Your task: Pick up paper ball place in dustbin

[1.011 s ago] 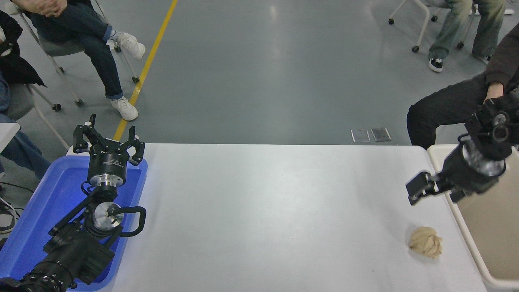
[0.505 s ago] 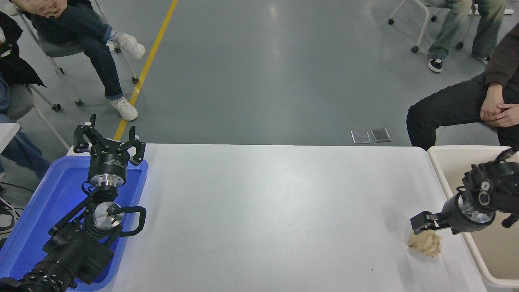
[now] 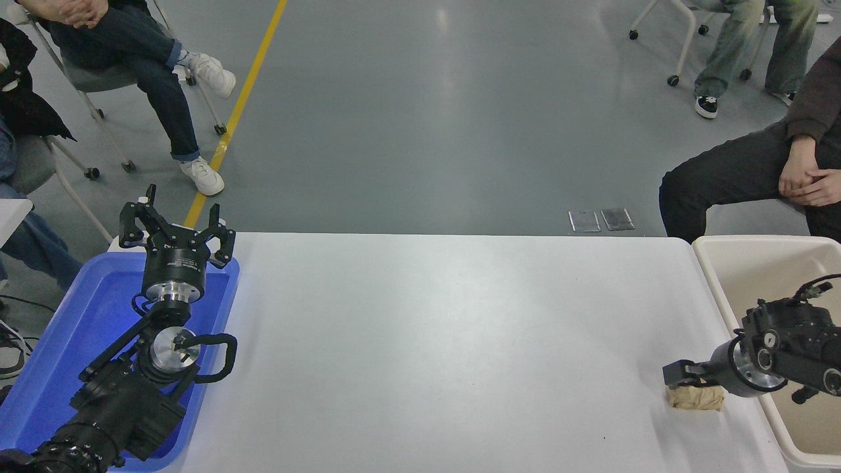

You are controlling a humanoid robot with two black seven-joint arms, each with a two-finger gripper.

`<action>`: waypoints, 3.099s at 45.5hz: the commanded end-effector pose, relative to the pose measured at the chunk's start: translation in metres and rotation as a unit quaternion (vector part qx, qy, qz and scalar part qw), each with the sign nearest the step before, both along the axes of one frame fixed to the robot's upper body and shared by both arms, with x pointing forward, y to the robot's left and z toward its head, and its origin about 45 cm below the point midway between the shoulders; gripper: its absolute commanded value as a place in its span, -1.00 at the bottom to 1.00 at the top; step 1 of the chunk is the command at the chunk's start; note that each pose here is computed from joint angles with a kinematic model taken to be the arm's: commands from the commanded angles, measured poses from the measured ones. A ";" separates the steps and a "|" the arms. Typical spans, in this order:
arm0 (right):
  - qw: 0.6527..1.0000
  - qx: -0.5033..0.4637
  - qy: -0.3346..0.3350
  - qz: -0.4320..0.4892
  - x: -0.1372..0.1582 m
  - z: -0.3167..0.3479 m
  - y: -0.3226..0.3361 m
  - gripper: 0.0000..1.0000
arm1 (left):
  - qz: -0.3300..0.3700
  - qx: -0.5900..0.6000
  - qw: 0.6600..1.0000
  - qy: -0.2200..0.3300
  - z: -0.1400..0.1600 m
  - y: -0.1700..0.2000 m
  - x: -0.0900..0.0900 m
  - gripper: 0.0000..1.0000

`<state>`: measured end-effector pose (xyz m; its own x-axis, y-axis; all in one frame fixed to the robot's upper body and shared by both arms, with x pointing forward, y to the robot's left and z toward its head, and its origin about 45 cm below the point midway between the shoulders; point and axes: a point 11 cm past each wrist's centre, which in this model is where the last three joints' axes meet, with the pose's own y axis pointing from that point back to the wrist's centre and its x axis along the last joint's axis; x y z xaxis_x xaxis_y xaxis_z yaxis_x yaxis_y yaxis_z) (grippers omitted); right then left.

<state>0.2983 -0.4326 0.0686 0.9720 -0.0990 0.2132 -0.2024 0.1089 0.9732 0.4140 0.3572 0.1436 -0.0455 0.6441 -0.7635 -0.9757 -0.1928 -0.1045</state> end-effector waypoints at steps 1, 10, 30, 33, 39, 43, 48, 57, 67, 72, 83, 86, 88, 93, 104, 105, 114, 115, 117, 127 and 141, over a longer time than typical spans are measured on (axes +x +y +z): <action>1.000 0.010 -0.003 -0.005 -0.002 -0.005 0.002 -0.62 | 0.001 0.000 1.000 0.000 0.000 0.000 0.000 0.98; 1.000 0.028 -0.006 -0.001 0.001 -0.001 0.008 -1.00 | 0.001 0.000 1.000 0.000 0.000 0.000 0.000 0.98; 0.999 0.018 -0.028 0.038 0.037 0.172 -0.014 -1.00 | -0.001 0.000 1.000 -0.001 0.001 0.000 0.001 0.98; 0.998 0.013 -0.030 0.049 0.043 0.206 -0.011 -1.00 | 0.000 0.000 1.000 0.000 0.000 0.000 0.000 0.98; 0.996 -0.009 -0.051 0.072 0.058 0.267 -0.001 -1.00 | 0.000 0.000 1.000 0.000 0.000 0.000 0.000 0.98; 0.993 -0.029 -0.081 0.077 0.065 0.299 -0.002 -1.00 | 0.000 0.000 1.000 0.000 0.000 0.000 0.000 0.98; 0.991 -0.043 -0.100 0.078 0.067 0.321 -0.003 -1.00 | 0.000 0.000 1.000 0.000 0.000 0.000 0.000 0.98; 0.987 -0.059 -0.124 0.085 0.071 0.348 0.001 -1.00 | 0.000 0.000 1.000 0.000 0.000 0.000 0.000 0.98; 0.986 -0.067 -0.127 0.088 0.072 0.354 0.002 -1.00 | -0.001 0.000 1.000 0.000 0.000 0.000 0.000 0.98; 0.986 -0.069 -0.122 0.089 0.072 0.351 0.003 -1.00 | 0.000 0.000 1.000 0.000 0.000 0.000 0.000 0.98; 0.988 -0.075 -0.106 0.082 0.068 0.338 -0.007 -1.00 | 0.000 0.000 1.000 0.000 0.000 0.000 0.000 0.98; 0.989 -0.088 -0.090 0.074 0.066 0.325 -0.019 -1.00 | 0.000 0.000 1.000 0.000 0.000 0.000 0.000 0.98; 0.989 -0.103 -0.091 0.061 0.069 0.325 -0.033 -1.00 | 0.000 0.000 1.000 0.000 0.000 0.000 0.000 0.98; 0.987 -0.138 -0.078 0.016 0.066 0.313 -0.075 -1.00 | 0.000 0.000 1.000 0.000 0.000 0.000 0.000 0.98; 0.985 -0.159 -0.037 -0.046 0.058 0.262 -0.135 -1.00 | 0.000 0.000 1.000 0.000 0.000 0.000 0.000 0.98; 0.985 -0.162 -0.036 -0.048 0.056 0.256 -0.140 -1.00 | 0.000 0.000 1.000 0.000 0.000 0.000 0.000 0.98; 0.980 -0.186 -0.063 -0.047 0.050 0.186 -0.166 -1.00 | 0.000 0.000 1.000 0.000 0.000 0.000 0.000 0.98; 0.979 -0.186 -0.065 -0.047 0.048 0.178 -0.167 -1.00 | 0.000 0.000 1.000 0.000 0.000 0.000 0.000 0.98; 0.979 -0.182 -0.075 -0.052 0.044 0.162 -0.170 -1.00 | 0.000 0.000 1.000 0.000 0.000 0.000 0.000 0.98; 0.973 -0.166 -0.149 -0.054 0.027 0.080 -0.160 -1.00 | 0.001 0.000 1.000 0.000 0.000 0.000 0.000 0.98; 0.968 -0.117 -0.200 -0.100 0.005 0.012 -0.127 -1.00 | 0.001 0.000 1.000 0.000 0.000 0.000 0.000 0.98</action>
